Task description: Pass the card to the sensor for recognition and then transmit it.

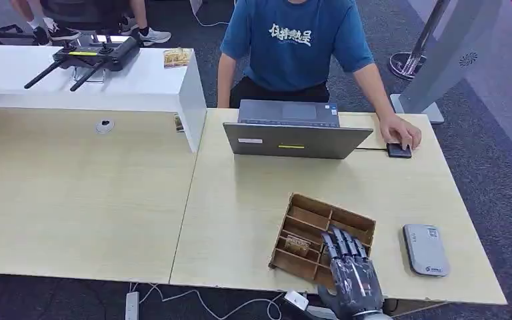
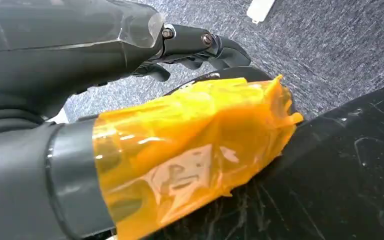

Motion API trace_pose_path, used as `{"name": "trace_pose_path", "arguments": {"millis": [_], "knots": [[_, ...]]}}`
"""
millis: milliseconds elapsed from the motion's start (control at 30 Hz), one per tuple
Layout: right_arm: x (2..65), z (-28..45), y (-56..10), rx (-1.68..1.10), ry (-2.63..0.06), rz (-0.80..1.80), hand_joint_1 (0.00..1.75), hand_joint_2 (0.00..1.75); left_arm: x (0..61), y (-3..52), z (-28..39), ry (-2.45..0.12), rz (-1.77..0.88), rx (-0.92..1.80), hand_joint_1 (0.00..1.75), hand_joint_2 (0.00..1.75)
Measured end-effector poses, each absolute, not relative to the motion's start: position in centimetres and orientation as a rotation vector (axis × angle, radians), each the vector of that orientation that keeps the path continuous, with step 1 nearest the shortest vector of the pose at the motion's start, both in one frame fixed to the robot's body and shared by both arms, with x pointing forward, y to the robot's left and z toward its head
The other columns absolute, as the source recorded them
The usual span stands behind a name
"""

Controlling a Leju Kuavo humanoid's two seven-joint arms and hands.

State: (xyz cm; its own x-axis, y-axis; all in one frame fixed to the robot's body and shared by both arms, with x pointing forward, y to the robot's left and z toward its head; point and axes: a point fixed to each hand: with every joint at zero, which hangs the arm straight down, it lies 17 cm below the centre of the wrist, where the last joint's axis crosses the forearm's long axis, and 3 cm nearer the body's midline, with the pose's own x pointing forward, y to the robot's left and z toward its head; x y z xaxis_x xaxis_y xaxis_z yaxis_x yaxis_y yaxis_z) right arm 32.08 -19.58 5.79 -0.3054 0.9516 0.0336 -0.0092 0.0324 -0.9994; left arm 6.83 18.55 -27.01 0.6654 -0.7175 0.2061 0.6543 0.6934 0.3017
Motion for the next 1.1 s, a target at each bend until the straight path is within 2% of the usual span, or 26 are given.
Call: {"name": "trace_pose_path", "arguments": {"millis": [233,900,967,1033,1100], "knots": [[31.9,4.5,-20.4,-1.015,-1.380,1.460,0.00,1.75,6.9,18.5,-27.1,-0.315,-0.792,0.195,0.00,0.00],[32.0,4.5,-20.2,-0.994,-1.399,1.459,0.00,1.75,6.9,18.8,-27.2,-0.304,-0.793,0.192,0.00,0.00],[32.0,4.7,-20.0,-0.995,-1.415,1.455,0.02,1.75,6.9,18.8,-27.1,-0.306,-0.793,0.194,0.00,0.00],[32.1,4.9,-19.9,-0.997,-1.427,1.447,0.14,1.75,6.9,18.8,-27.1,-0.306,-0.793,0.195,0.00,0.00],[32.1,5.1,-19.8,-0.997,-1.436,1.439,0.14,1.75,6.9,18.8,-27.1,-0.307,-0.792,0.197,0.00,0.00]]}}
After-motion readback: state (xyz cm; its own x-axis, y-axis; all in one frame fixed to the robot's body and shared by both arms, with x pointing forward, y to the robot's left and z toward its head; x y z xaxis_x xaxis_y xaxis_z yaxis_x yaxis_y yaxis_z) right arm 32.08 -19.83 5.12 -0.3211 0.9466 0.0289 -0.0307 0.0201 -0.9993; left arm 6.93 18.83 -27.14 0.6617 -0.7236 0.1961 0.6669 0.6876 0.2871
